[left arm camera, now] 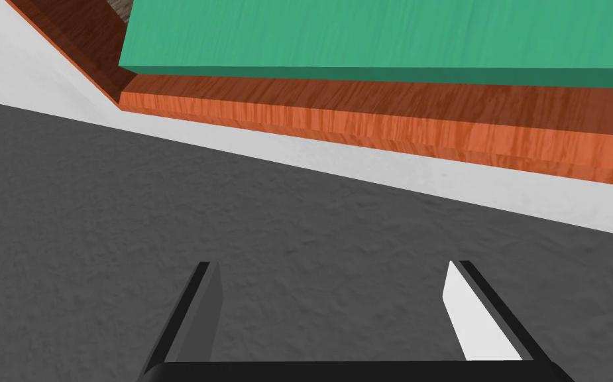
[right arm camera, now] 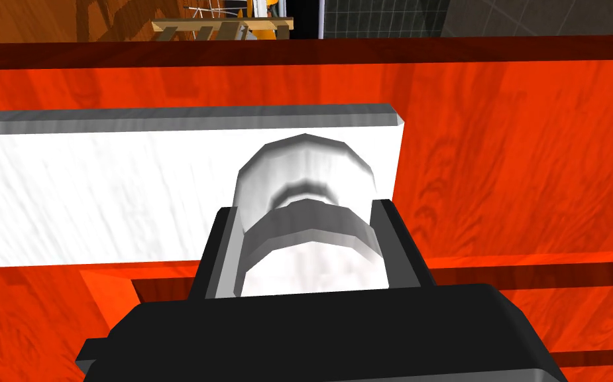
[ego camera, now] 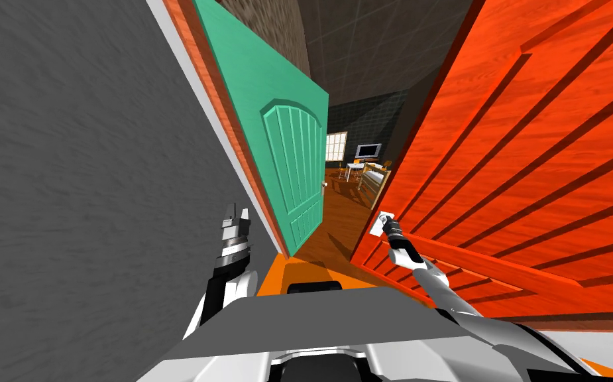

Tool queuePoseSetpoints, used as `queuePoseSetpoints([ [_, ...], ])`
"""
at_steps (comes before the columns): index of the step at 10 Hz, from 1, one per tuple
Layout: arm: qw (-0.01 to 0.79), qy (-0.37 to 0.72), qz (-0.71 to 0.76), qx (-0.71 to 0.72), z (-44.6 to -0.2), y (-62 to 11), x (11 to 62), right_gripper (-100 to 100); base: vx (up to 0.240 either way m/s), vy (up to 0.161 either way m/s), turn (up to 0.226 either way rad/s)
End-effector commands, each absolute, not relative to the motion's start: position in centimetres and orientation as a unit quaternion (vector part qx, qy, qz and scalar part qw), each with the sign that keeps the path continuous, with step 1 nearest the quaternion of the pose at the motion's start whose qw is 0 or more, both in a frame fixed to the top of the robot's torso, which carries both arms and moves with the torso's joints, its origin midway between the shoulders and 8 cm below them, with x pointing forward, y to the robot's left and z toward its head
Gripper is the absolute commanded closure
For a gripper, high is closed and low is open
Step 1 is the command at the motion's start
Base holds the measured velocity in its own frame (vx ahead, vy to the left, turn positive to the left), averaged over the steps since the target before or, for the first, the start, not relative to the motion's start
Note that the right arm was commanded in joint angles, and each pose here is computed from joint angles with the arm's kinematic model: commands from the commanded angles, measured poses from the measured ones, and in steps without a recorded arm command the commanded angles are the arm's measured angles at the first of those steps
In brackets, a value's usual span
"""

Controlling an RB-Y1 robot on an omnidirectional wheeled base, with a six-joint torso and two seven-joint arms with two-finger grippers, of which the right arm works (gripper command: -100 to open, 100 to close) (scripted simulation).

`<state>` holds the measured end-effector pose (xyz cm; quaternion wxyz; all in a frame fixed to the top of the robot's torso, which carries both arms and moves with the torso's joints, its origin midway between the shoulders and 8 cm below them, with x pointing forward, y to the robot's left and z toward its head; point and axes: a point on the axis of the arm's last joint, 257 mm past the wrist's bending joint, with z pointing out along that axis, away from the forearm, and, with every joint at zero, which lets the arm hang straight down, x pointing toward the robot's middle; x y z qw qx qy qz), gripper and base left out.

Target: Push the door open

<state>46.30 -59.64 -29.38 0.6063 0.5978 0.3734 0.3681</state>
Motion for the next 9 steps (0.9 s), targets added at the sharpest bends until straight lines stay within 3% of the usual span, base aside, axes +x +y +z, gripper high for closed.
queuePoseSetpoints([
  [1,0.619,0.362,0.357,0.599,-28.6,-61.7,45.6,100,0.098,-0.007,0.06],
  [9,0.641,0.322,0.316,0.621,-28.6,-66.5,42.3,100,0.086,-0.006,0.043],
])
